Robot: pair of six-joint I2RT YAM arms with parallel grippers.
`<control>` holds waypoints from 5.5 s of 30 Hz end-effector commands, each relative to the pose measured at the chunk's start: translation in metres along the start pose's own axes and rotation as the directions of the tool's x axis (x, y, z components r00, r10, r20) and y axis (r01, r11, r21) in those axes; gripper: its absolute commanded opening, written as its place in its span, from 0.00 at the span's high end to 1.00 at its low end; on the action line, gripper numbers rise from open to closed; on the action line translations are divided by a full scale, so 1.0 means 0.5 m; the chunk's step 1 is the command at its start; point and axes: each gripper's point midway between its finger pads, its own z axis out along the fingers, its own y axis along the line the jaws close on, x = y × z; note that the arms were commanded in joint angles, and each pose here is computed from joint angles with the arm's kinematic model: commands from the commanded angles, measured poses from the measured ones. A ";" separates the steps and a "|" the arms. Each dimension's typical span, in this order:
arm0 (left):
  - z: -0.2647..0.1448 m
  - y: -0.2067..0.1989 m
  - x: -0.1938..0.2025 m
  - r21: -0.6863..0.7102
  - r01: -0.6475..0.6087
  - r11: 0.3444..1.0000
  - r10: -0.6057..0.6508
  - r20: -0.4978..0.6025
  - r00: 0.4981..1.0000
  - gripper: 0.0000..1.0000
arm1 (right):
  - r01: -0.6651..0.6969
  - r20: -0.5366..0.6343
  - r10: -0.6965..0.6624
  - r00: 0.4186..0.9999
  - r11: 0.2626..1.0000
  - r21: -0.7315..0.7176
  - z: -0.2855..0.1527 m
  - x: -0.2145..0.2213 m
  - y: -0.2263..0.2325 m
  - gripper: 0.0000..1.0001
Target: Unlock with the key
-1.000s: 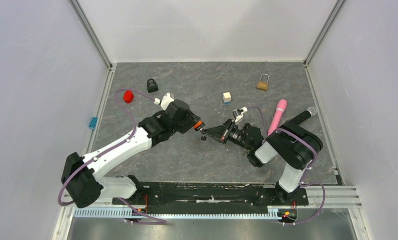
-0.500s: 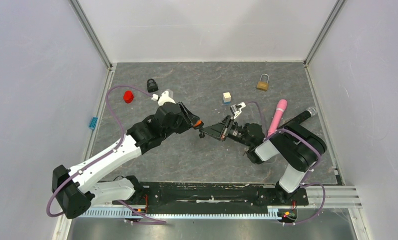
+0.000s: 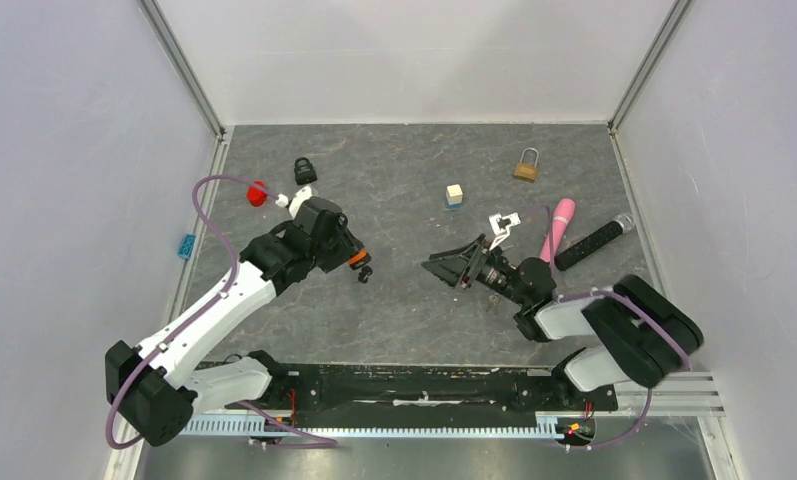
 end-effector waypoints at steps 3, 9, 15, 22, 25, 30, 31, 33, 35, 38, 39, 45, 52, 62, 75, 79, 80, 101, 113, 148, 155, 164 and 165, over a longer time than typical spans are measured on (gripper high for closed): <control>-0.011 0.107 0.001 -0.234 -0.103 0.967 0.086 -0.081 0.993 0.98 | 0.323 -0.064 -0.317 0.946 0.923 0.208 -0.039 -0.013 -0.077 0.33; 0.018 0.195 0.027 -0.421 -0.234 0.876 0.138 -0.248 0.959 0.98 | 0.446 -0.091 -0.442 0.893 0.833 0.328 -0.076 -0.045 -0.102 0.32; 0.105 0.229 0.061 -0.487 -0.343 0.803 0.150 -0.392 0.908 0.97 | 0.455 -0.102 -0.450 0.887 0.814 0.362 -0.102 -0.040 -0.111 0.32; 0.223 0.205 0.084 -0.430 -0.374 0.822 0.154 -0.464 0.872 0.84 | 0.497 -0.120 -0.495 0.860 0.762 0.415 -0.132 -0.049 -0.123 0.32; 0.267 0.192 0.079 -0.417 -0.384 0.824 0.169 -0.466 0.869 0.77 | 0.523 -0.132 -0.523 0.842 0.732 0.437 -0.143 -0.058 -0.126 0.31; 0.337 0.161 0.038 -0.407 -0.413 0.815 0.218 -0.445 0.869 0.71 | 0.544 -0.151 -0.542 0.827 0.701 0.462 -0.157 -0.064 -0.132 0.30; 0.351 0.157 0.025 -0.410 -0.418 0.811 0.229 -0.436 0.870 0.71 | 0.546 -0.150 -0.546 0.824 0.696 0.466 -0.159 -0.066 -0.132 0.30; 0.388 0.139 -0.008 -0.404 -0.421 0.812 0.248 -0.415 0.876 0.70 | 0.549 -0.157 -0.547 0.822 0.688 0.475 -0.165 -0.067 -0.134 0.30; 0.425 0.128 -0.039 -0.402 -0.426 0.810 0.265 -0.397 0.879 0.70 | 0.547 -0.161 -0.546 0.822 0.681 0.487 -0.171 -0.067 -0.138 0.30; 0.479 0.104 -0.083 -0.383 -0.439 0.813 0.296 -0.377 0.878 0.69 | 0.548 -0.164 -0.546 0.822 0.679 0.488 -0.176 -0.067 -0.136 0.29; 0.495 0.093 -0.096 -0.371 -0.442 0.817 0.308 -0.368 0.877 0.64 | 0.548 -0.163 -0.546 0.822 0.679 0.488 -0.177 -0.068 -0.134 0.30; 0.500 0.013 -0.161 -0.275 -0.411 0.869 0.331 -0.295 0.896 0.36 | 0.536 -0.165 -0.549 0.819 0.629 0.563 -0.204 -0.085 -0.147 0.29; 0.378 -0.063 -0.260 -0.178 -0.357 0.917 0.339 -0.127 0.932 0.13 | 0.567 -0.202 -0.592 0.780 0.533 0.627 -0.226 -0.126 -0.148 0.20; 0.303 0.063 -0.450 -0.300 -0.189 0.935 0.214 0.052 0.976 0.08 | 0.544 -0.205 -0.601 0.773 0.460 0.702 -0.258 -0.159 -0.147 0.02; 0.475 0.202 -0.586 -0.391 -0.083 0.917 0.134 0.104 0.985 0.10 | 0.557 -0.238 -0.608 0.757 0.411 0.722 -0.277 -0.177 -0.135 0.02; 0.520 0.213 -0.590 -0.384 -0.067 0.921 0.125 0.126 0.984 0.12 | 0.558 -0.247 -0.611 0.752 0.391 0.731 -0.282 -0.181 -0.138 0.02; 0.531 0.219 -0.584 -0.386 -0.063 0.920 0.118 0.120 0.986 0.12 | 0.559 -0.251 -0.611 0.751 0.386 0.734 -0.283 -0.182 -0.140 0.02; 0.508 0.297 -0.431 -0.508 0.016 0.861 -0.056 -0.063 0.996 0.66 | 0.549 -0.231 -0.610 0.758 0.406 0.731 -0.284 -0.172 -0.144 0.02; 0.306 0.275 -0.221 -0.465 0.160 0.871 -0.258 -0.156 0.953 0.67 | 0.540 -0.240 -0.569 0.786 0.446 0.713 -0.281 -0.141 -0.156 0.05; 0.097 0.179 0.074 -0.231 0.085 0.969 -0.139 -0.228 0.964 0.11 | 0.540 -0.516 -0.163 0.841 0.309 0.783 -0.221 -0.136 -0.351 0.38; 0.022 0.156 -0.011 -0.058 -0.096 0.994 0.095 -0.016 0.995 0.12 | 0.570 -0.580 -0.054 0.813 0.277 0.773 -0.230 -0.112 -0.409 0.56; -0.036 0.116 -0.038 0.121 -0.231 0.965 0.215 0.133 0.968 0.16 | 0.577 -0.635 0.101 0.766 0.328 0.748 -0.251 -0.029 -0.444 0.88; -0.037 0.110 -0.034 0.144 -0.239 0.960 0.220 0.133 0.966 0.16 | 0.563 -0.634 0.116 0.765 0.359 0.744 -0.248 -0.014 -0.439 0.92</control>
